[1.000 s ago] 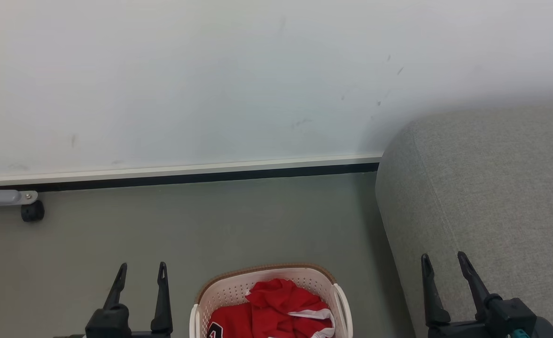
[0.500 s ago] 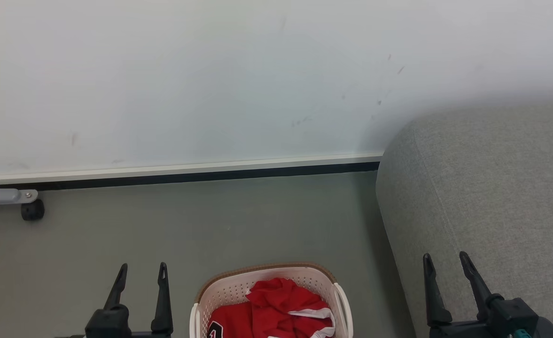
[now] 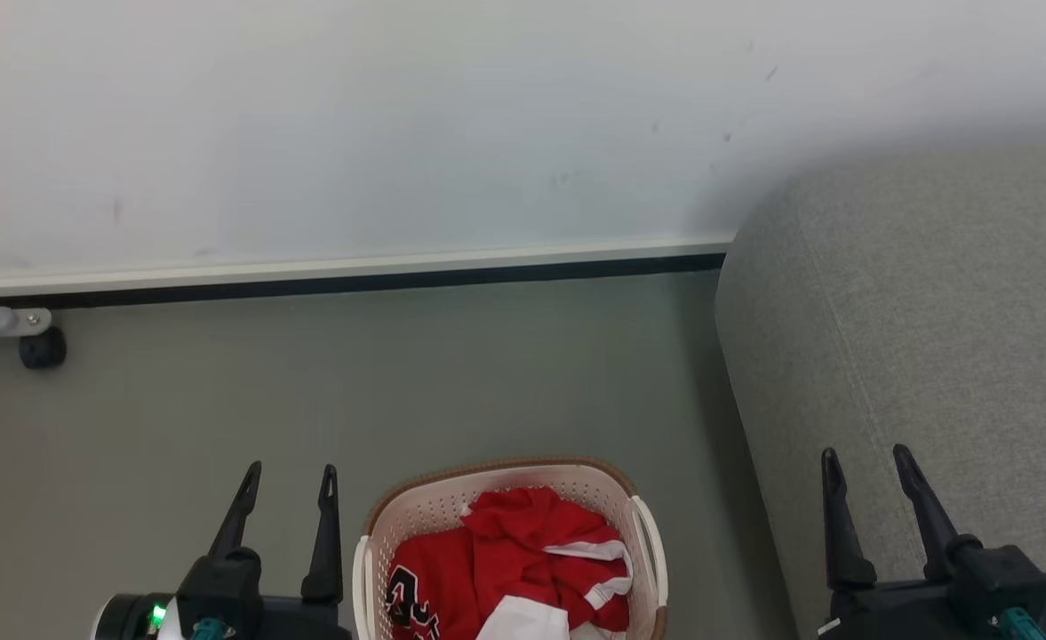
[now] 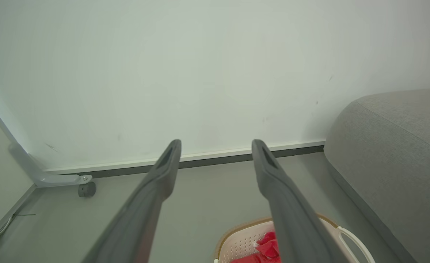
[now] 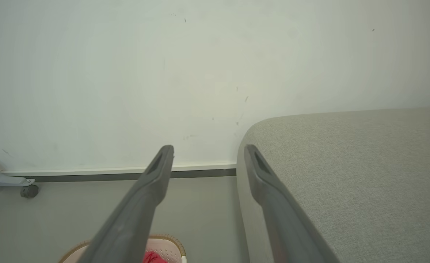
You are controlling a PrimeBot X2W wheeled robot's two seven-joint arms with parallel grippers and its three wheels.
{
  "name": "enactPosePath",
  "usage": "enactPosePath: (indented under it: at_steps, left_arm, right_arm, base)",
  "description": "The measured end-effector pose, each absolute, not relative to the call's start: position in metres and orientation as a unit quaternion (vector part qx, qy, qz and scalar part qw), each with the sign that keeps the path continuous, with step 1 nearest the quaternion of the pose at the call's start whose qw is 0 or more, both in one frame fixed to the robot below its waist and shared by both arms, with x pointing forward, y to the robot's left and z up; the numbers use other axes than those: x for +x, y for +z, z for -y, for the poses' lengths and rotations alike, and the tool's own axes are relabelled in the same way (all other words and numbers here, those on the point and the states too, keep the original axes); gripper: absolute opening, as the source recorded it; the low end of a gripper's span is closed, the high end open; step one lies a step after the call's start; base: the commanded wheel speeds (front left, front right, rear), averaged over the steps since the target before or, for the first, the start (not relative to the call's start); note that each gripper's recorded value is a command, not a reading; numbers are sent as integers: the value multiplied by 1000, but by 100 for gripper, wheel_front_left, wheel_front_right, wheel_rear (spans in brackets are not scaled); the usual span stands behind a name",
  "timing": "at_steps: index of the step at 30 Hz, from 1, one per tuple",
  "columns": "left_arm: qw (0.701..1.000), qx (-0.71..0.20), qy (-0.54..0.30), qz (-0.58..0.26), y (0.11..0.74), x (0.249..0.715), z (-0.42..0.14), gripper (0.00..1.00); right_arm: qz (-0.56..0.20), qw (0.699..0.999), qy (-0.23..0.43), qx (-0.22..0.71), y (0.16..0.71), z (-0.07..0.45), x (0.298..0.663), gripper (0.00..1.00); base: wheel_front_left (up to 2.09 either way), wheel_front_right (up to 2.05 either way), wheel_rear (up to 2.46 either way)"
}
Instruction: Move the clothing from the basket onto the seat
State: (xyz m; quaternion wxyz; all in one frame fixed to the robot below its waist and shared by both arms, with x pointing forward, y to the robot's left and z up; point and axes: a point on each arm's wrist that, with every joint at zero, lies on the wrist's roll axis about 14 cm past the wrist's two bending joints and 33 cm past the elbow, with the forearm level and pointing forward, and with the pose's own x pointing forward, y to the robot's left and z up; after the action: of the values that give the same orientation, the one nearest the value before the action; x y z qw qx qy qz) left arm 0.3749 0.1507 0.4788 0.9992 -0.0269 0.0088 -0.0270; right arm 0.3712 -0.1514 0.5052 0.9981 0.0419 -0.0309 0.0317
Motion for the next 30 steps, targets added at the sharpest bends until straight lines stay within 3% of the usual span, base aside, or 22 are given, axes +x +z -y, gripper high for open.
enactPosePath:
  at_steps: [14, 30]
  left_arm:
    - [990, 5, -124, -70, 428, 417, -103, 100]
    - [942, 49, -256, -212, 312, 439, -38, 100]
  right_arm:
    - [28, 999, 14, 32, 496, 163, 409, 100]
    - [32, 999, -22, 9, 483, 192, 451, 100]
  base:
    - [0, 0, 0]
    - [0, 0, 0]
